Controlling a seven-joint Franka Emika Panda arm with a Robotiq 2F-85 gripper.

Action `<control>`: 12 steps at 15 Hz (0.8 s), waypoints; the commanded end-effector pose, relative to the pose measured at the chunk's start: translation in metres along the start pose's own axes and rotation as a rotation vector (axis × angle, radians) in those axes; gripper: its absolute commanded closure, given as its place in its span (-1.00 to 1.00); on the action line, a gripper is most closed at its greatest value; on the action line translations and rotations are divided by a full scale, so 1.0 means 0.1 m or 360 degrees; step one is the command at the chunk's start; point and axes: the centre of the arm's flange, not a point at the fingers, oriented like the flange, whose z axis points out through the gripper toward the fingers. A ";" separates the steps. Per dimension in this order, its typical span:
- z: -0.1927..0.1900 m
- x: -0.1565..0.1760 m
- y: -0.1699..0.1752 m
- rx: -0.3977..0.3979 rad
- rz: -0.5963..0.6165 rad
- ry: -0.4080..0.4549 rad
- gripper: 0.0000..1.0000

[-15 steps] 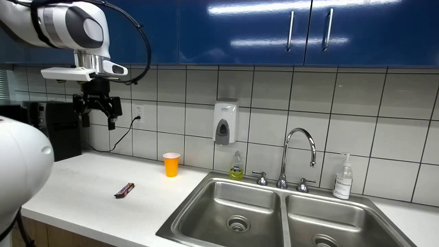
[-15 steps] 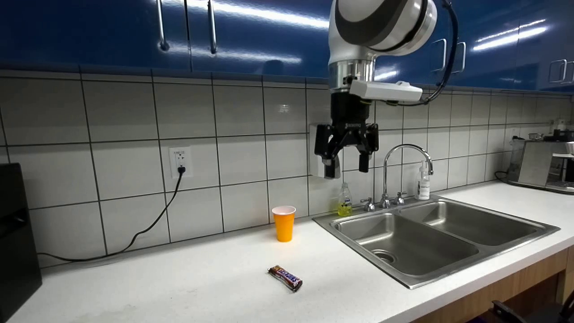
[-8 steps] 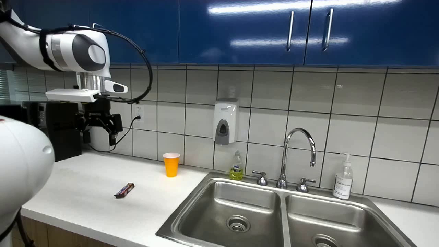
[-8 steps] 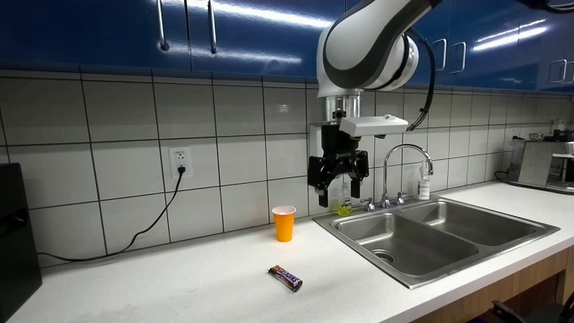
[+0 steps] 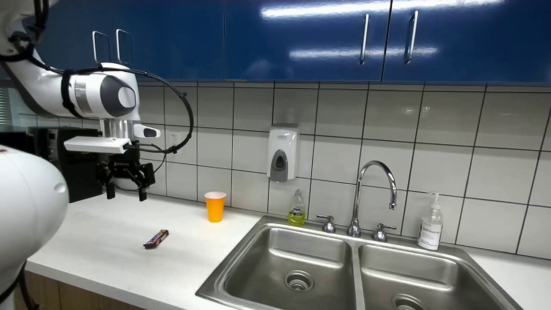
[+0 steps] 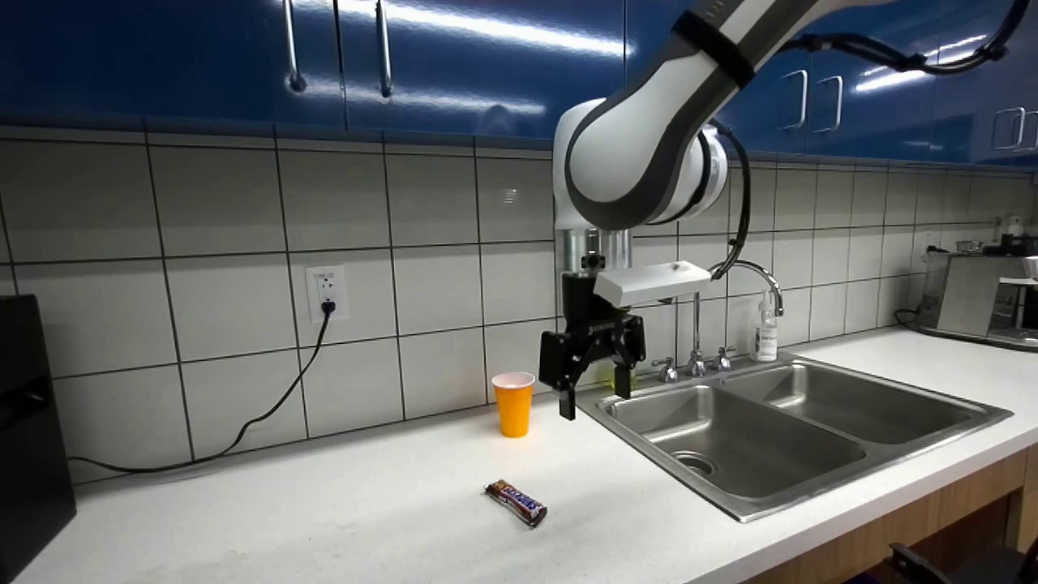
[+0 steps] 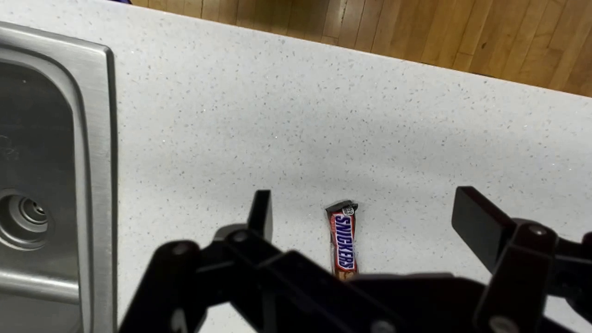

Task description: Put the snickers bar in the sink

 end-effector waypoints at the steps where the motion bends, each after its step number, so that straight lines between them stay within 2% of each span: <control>1: 0.20 0.21 -0.09 -0.0022 -0.0001 0.0025 -1.00; 12: 0.72 0.67 -0.28 -0.0054 -0.0097 0.0031 -1.00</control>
